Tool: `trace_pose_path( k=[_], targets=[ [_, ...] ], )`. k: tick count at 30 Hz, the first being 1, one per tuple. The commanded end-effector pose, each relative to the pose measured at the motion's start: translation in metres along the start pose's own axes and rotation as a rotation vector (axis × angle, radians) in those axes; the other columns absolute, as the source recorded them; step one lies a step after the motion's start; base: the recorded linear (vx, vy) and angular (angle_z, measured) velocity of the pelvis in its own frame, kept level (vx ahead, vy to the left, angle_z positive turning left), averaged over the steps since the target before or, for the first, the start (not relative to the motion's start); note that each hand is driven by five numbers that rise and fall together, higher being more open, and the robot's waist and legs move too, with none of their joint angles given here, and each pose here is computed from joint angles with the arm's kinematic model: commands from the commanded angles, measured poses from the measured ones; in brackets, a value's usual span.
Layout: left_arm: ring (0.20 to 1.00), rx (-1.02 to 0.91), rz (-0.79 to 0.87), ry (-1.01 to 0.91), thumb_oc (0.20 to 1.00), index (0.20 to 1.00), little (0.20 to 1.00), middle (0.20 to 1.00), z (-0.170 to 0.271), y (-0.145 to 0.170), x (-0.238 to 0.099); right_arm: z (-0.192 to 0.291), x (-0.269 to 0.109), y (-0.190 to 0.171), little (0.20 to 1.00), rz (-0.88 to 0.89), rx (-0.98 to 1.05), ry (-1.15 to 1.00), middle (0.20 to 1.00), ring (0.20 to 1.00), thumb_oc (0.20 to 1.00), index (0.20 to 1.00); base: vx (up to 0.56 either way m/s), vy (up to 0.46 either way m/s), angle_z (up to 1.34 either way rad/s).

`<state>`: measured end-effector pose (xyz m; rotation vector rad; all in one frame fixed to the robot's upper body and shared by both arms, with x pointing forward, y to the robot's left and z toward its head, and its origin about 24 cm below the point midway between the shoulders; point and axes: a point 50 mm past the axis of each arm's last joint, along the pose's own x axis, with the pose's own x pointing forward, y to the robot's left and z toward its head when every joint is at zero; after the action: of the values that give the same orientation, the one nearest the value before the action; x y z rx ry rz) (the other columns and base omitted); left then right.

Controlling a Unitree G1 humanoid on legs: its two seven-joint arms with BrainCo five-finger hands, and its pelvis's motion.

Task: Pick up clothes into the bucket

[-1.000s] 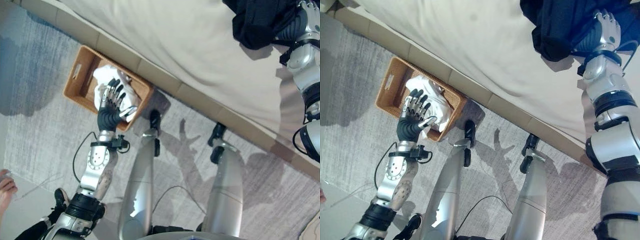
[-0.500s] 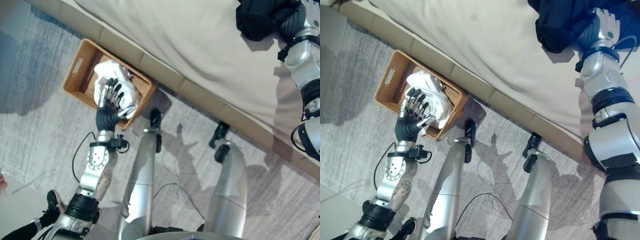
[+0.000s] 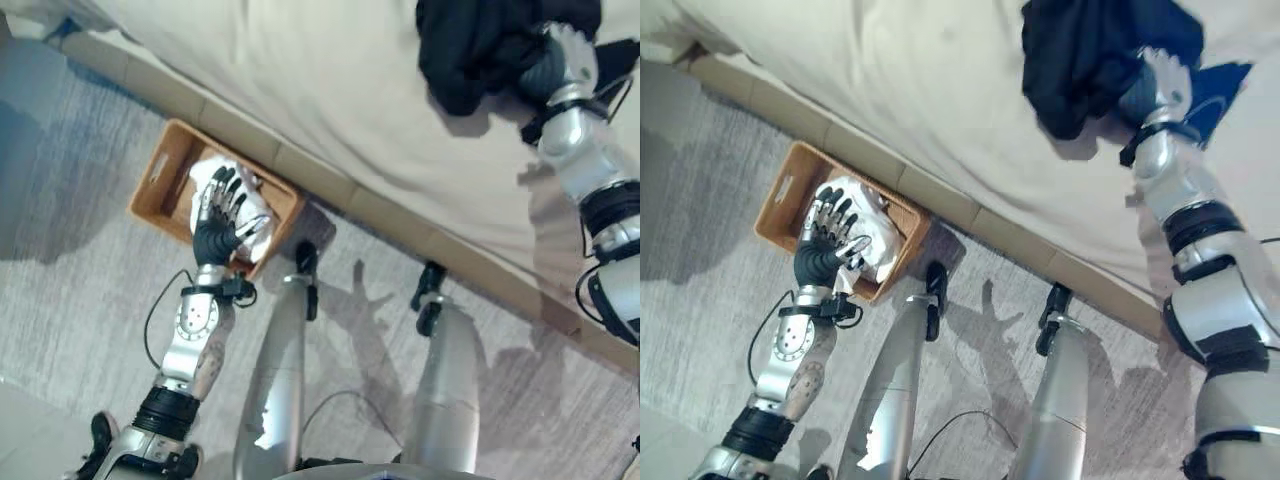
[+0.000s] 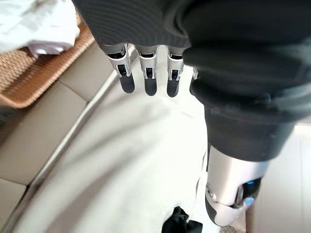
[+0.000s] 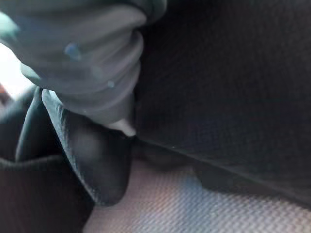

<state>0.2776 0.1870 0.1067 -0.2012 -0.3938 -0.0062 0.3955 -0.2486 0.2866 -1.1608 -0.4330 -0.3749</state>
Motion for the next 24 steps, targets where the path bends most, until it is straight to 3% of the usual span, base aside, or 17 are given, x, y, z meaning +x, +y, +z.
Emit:
trace_pose_path(
  k=[1, 5, 16, 24],
  targets=[
    [1.0, 0.02, 0.015, -0.034, 1.0, 1.0, 1.0, 1.0, 0.003, 0.009, -0.009, 0.022, -0.008, 0.008, 0.2, 0.037, 0.144, -0.145, 0.2, 0.2, 0.2, 0.2, -0.01, -0.008, -0.14],
    [1.0, 0.057, 0.032, 0.021, 1.0, 1.0, 1.0, 1.0, -0.009, 0.015, -0.011, 0.035, -0.04, 0.034, 0.2, 0.176, 0.38, -0.254, 0.2, 0.2, 0.2, 0.2, 0.03, -0.014, -0.07],
    [1.0, 0.188, 0.074, 0.249, 1.0, 1.0, 1.0, 1.0, -0.054, 0.035, -0.031, 0.035, -0.104, 0.08, 0.2, 0.406, 0.842, -0.232, 0.2, 0.2, 0.2, 0.2, 0.09, -0.016, -0.11],
    [1.0, 0.326, 0.055, 0.3, 1.0, 1.0, 1.0, 1.0, -0.061, 0.044, -0.035, 0.069, -0.115, 0.061, 0.2, 0.579, 0.828, -0.471, 0.2, 0.2, 0.2, 0.2, 0.13, -0.021, -0.09]
  ],
)
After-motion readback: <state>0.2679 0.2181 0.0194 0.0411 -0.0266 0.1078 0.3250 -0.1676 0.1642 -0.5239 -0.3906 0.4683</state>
